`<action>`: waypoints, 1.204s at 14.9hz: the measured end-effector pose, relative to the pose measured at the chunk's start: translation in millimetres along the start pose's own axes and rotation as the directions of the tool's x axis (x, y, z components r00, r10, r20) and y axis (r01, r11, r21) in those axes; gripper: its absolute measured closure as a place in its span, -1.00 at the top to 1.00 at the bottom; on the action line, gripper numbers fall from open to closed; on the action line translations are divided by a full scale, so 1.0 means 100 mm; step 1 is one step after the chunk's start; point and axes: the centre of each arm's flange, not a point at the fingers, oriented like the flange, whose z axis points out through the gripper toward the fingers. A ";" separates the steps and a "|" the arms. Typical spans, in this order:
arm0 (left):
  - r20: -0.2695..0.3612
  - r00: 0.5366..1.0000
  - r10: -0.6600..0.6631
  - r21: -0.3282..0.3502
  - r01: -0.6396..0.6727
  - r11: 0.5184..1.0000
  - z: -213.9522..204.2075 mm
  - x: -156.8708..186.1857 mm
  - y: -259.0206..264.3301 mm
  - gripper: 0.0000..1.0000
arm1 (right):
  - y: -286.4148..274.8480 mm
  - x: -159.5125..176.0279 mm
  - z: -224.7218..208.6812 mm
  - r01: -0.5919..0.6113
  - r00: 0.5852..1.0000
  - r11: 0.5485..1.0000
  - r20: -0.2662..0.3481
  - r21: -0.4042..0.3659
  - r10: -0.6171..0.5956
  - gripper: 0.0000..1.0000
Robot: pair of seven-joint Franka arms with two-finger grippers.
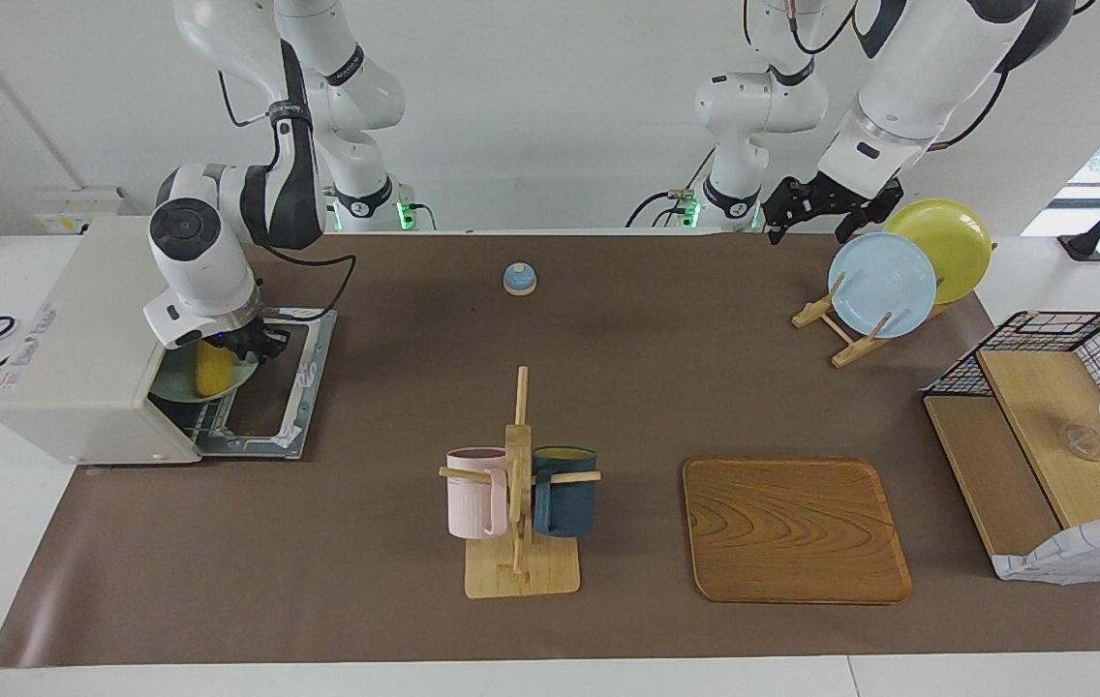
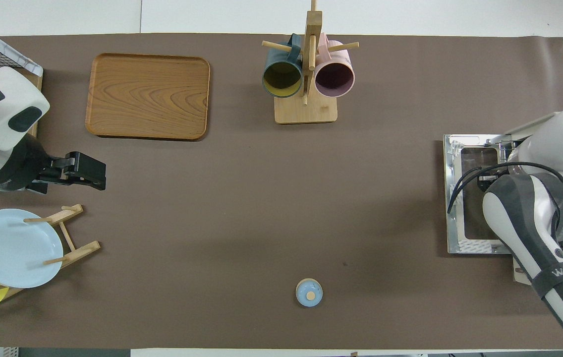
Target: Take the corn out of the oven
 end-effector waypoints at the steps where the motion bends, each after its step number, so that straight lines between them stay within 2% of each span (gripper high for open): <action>1: 0.000 1.000 0.000 0.000 0.000 1.000 0.00 0.00 0.00 1.00 | 0.00 0.00 0.00 0.001 1.000 1.000 -0.001 0.000 -0.001 -0.40; 4: 0.000 1.000 0.000 0.000 0.000 1.000 0.00 0.00 0.00 1.00 | 0.00 -0.01 0.00 0.001 1.000 1.000 -0.002 0.000 -0.001 -0.40; 14: 0.000 1.000 -0.001 0.000 0.001 1.000 0.00 0.00 0.00 1.00 | -0.06 -0.04 0.09 0.012 1.000 1.000 -0.017 0.006 -0.012 -0.64; 15: 0.000 1.000 -0.001 0.000 0.001 1.000 0.00 0.00 0.00 1.00 | -0.07 -0.04 0.09 0.014 1.000 1.000 -0.018 0.006 -0.014 -0.73; 16: 0.000 1.000 -0.001 0.000 0.001 1.000 0.00 0.00 0.00 1.00 | -0.08 -0.04 0.07 0.015 1.000 1.000 -0.023 0.006 -0.015 -0.95; 18: 0.000 1.000 -0.001 0.000 0.001 1.000 0.00 0.00 0.00 1.00 | -0.13 -0.06 0.00 0.025 0.999 1.000 -0.035 0.005 -0.025 -0.95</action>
